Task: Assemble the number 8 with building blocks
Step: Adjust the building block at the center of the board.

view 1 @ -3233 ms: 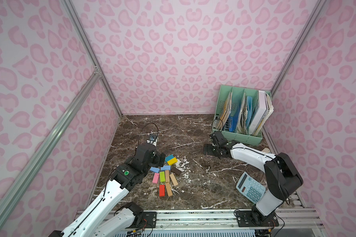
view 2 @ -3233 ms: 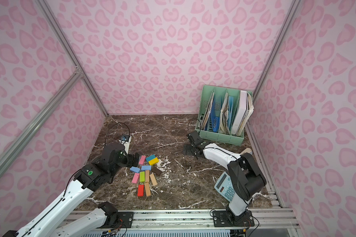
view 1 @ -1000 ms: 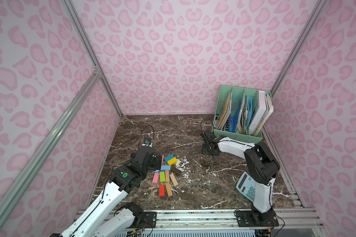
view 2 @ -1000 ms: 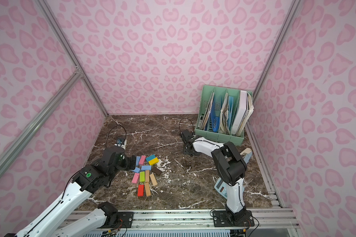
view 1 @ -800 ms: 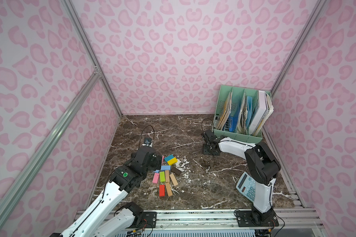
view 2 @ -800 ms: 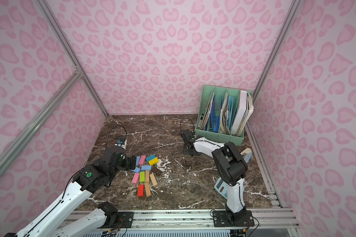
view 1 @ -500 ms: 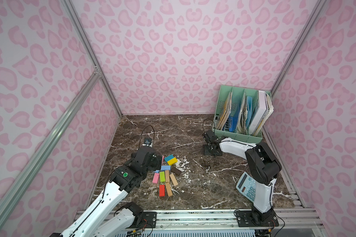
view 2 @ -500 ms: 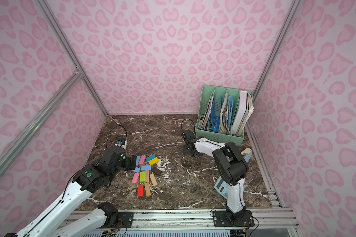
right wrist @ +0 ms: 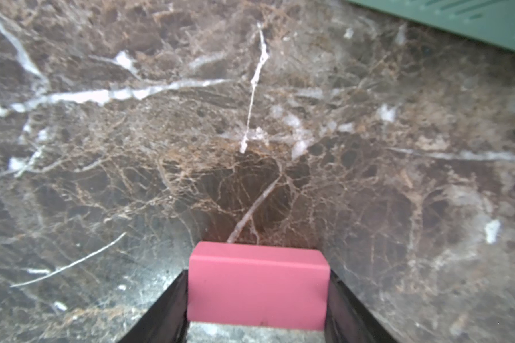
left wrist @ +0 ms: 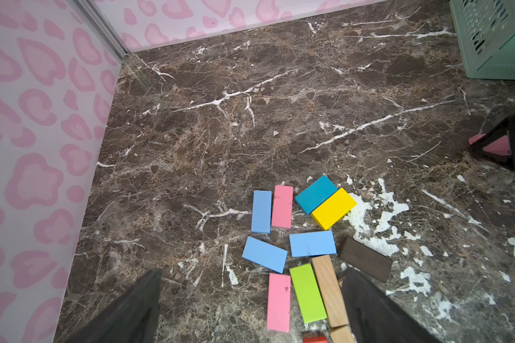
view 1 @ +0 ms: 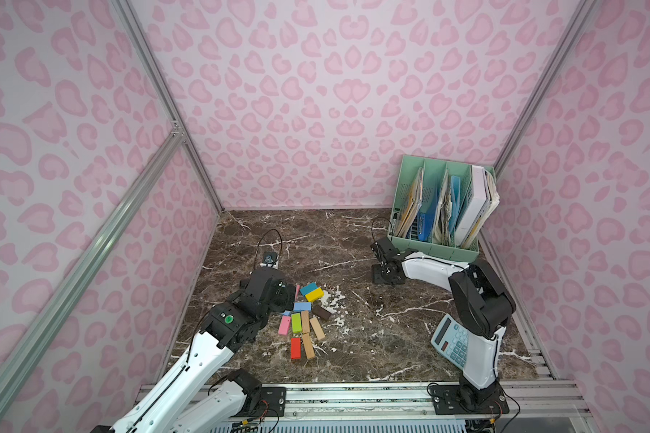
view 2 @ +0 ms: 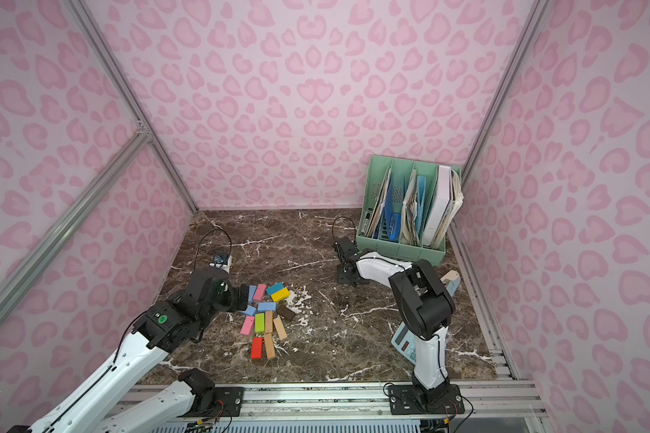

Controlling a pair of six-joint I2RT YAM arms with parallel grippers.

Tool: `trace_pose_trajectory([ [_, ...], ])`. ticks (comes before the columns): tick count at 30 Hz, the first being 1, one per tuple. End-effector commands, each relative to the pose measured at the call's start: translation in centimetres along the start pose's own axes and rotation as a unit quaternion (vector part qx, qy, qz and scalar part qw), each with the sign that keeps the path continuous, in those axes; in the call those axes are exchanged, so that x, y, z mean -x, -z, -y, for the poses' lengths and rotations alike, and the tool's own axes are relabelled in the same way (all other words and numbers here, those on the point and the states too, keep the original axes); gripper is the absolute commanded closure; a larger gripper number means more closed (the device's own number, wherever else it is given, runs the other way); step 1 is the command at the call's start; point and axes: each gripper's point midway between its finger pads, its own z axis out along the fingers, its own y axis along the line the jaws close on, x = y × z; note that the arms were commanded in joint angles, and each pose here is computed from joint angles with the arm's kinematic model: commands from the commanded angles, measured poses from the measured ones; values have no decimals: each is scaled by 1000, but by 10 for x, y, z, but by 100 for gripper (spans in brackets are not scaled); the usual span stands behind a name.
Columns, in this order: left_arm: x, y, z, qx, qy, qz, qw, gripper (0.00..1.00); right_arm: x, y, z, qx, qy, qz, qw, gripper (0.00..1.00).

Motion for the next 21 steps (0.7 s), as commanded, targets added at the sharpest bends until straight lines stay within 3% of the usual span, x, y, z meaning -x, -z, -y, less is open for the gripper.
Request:
trace_pose_trajectory([
  [1, 0, 1, 0, 1, 1, -1, 1000, 2, -14, -1, -4, 18, 17, -28, 999, 32],
  [10, -1, 1, -1, 1, 1, -2, 1000, 2, -17, -4, -6, 24, 35, -31, 999, 31],
  [16, -1, 0, -1, 2, 1, -3, 1000, 2, -14, -2, -8, 30, 38, -26, 999, 18],
  [21, -2, 0, -5, 15, 5, -2, 1000, 2, 9, 22, -15, 45, 44, 9, 998, 9],
])
